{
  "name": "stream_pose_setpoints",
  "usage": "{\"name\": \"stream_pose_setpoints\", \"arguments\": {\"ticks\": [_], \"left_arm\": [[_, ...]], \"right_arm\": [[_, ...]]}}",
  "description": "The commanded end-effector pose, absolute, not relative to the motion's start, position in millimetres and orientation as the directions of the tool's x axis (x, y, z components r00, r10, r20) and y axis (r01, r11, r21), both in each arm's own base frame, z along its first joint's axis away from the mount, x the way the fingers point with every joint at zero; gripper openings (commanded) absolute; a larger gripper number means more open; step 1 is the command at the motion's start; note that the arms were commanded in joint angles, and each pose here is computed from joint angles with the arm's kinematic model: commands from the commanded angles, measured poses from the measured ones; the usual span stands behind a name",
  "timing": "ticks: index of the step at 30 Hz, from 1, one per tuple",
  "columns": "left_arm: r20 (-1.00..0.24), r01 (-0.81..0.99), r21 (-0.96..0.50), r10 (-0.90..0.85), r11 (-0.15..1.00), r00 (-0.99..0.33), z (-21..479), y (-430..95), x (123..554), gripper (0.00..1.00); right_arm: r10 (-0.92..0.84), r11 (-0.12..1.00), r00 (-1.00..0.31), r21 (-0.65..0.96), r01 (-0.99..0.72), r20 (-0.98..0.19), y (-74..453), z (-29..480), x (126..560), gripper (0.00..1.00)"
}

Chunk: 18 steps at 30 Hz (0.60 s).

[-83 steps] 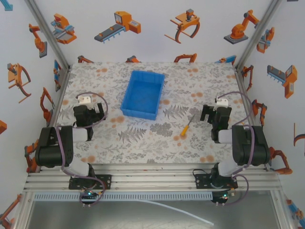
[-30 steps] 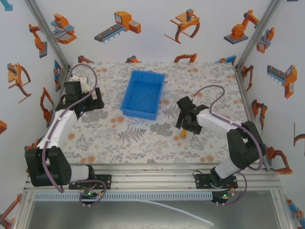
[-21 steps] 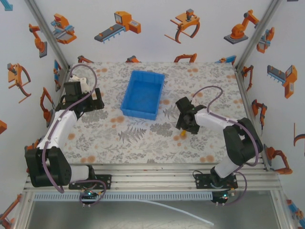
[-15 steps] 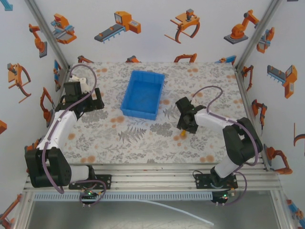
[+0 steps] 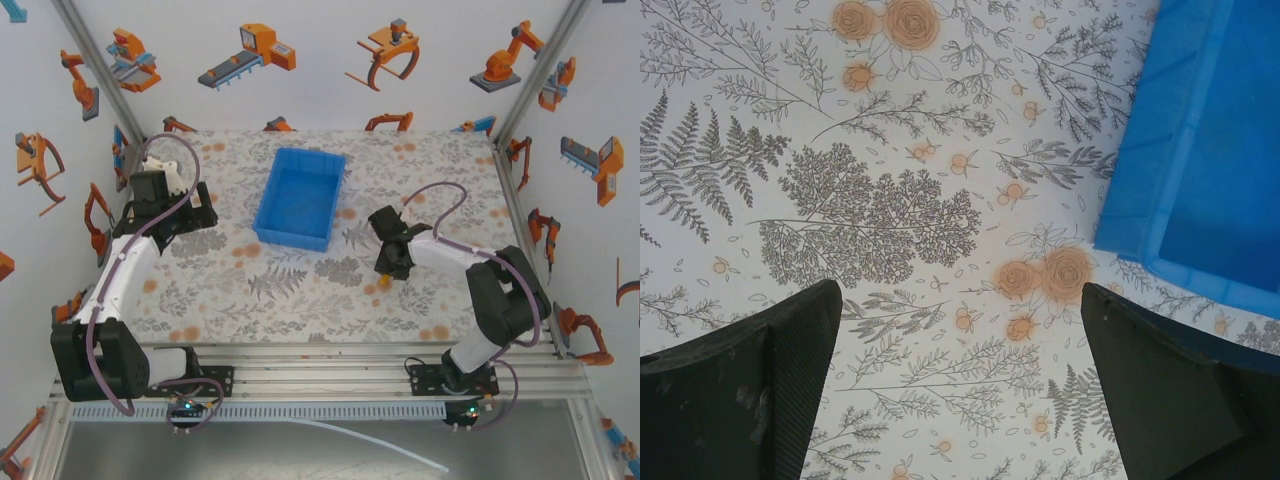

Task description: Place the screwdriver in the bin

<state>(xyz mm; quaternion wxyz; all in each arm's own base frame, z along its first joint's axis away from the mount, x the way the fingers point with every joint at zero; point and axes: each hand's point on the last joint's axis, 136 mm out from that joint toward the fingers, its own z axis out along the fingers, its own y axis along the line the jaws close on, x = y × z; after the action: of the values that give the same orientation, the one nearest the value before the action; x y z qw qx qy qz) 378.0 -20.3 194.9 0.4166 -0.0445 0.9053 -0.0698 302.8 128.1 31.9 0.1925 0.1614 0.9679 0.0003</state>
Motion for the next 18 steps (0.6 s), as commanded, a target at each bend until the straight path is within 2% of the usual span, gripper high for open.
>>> {"name": "stream_pose_setpoints", "arguments": {"ticks": [1,6,18], "left_arm": [[-0.749,-0.028,-0.175,-0.152,0.984,-0.645,198.8,-21.8,372.5,0.97],[-0.748,-0.028,-0.172,-0.149,0.985,-0.647,200.5,-21.4,370.7,0.97],[-0.757,-0.027,-0.152,-0.134,0.988,-0.64,206.1,-19.1,367.7,0.97]], "right_arm": [[0.304,0.948,-0.882,0.025,0.316,-0.36,120.6,25.3,292.2,0.37],[0.293,0.951,-0.888,0.013,0.309,-0.354,119.2,24.8,290.2,0.34],[0.269,0.958,-0.887,0.015,0.285,-0.374,119.6,32.1,293.9,0.16]]}}
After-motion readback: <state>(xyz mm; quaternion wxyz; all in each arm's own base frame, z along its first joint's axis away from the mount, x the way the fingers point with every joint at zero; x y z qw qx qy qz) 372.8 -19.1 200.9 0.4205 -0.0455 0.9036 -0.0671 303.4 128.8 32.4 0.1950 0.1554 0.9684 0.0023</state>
